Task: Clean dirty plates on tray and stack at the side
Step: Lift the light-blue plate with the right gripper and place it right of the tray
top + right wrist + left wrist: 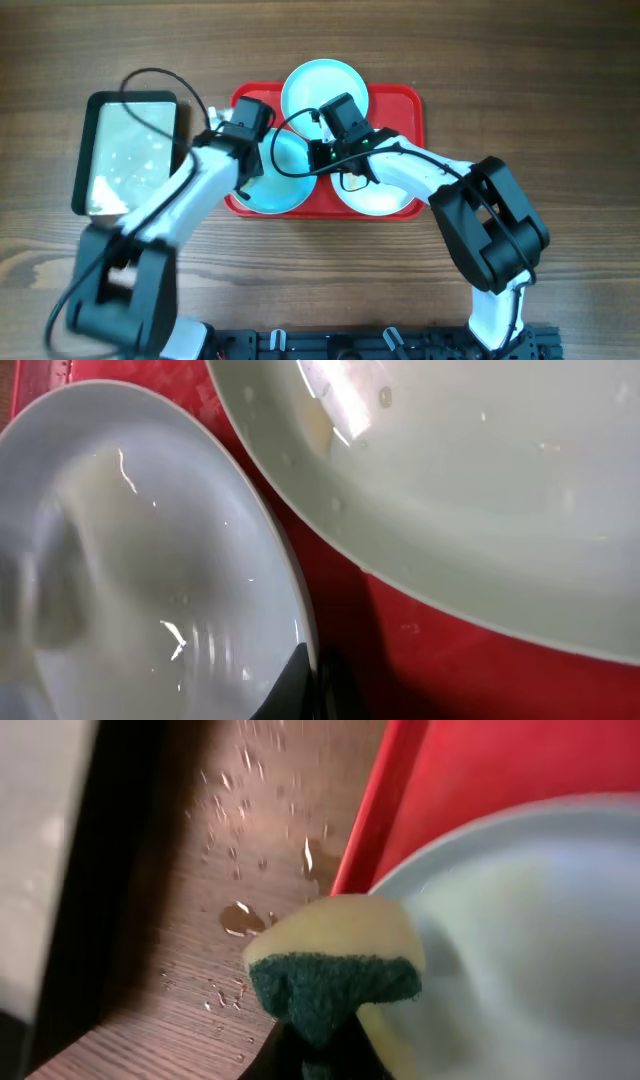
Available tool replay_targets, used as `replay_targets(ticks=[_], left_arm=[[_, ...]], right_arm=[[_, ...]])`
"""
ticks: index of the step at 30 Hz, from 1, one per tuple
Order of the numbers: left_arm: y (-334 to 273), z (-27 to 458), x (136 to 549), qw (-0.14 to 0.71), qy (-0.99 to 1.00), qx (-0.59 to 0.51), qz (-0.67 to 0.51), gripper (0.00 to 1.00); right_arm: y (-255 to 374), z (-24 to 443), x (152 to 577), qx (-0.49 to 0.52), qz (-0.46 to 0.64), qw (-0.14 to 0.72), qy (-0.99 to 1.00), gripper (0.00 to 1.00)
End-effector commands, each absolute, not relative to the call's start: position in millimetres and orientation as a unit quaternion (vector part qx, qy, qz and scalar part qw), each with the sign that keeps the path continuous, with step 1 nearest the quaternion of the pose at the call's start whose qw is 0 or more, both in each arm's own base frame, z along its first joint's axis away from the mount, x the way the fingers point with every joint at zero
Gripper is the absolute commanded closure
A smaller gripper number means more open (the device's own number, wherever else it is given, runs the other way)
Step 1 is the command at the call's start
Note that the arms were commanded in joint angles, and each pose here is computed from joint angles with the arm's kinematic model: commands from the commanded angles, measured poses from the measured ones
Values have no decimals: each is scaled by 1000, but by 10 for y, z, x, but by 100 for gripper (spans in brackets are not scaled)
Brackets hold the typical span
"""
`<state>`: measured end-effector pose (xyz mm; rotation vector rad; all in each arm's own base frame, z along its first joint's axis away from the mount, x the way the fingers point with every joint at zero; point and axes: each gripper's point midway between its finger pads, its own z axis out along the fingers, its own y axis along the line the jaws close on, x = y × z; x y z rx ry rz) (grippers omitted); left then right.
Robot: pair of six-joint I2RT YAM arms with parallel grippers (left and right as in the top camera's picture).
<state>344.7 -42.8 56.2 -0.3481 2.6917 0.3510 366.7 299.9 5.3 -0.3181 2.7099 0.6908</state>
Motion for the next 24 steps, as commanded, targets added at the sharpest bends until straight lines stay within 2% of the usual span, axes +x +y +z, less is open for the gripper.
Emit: replay_targets(ticks=[1, 5, 7, 10, 15, 20, 24], left_arm=[[-482, 1280, 3513, 288, 942, -168, 28, 96], [-320, 1885, 3436, 340, 913, -209, -88, 96], [-1, 2021, 3384, 357, 896, -251, -85, 96], [451, 1952, 3288, 345, 884, -311, -56, 96], [776, 1772, 3219, 316, 878, -359, -33, 96], [787, 1718, 3223, 307, 880, -361, -31, 96], [784, 1711, 3211, 305, 881, -361, -31, 96]], right_arm=[[2939, 423, 3791, -140, 222, 219, 940, 96], [2809, 873, 3890, -184, 181, 288, 922, 96], [2794, 1161, 3905, -216, 163, 328, 905, 96], [2767, 1629, 3925, -255, 102, 404, 872, 96], [2684, 2295, 4028, -301, -102, 528, 787, 96], [2926, 2643, 3981, -425, -215, 559, 678, 96], [3013, 2740, 3964, -500, -276, 549, 611, 96]])
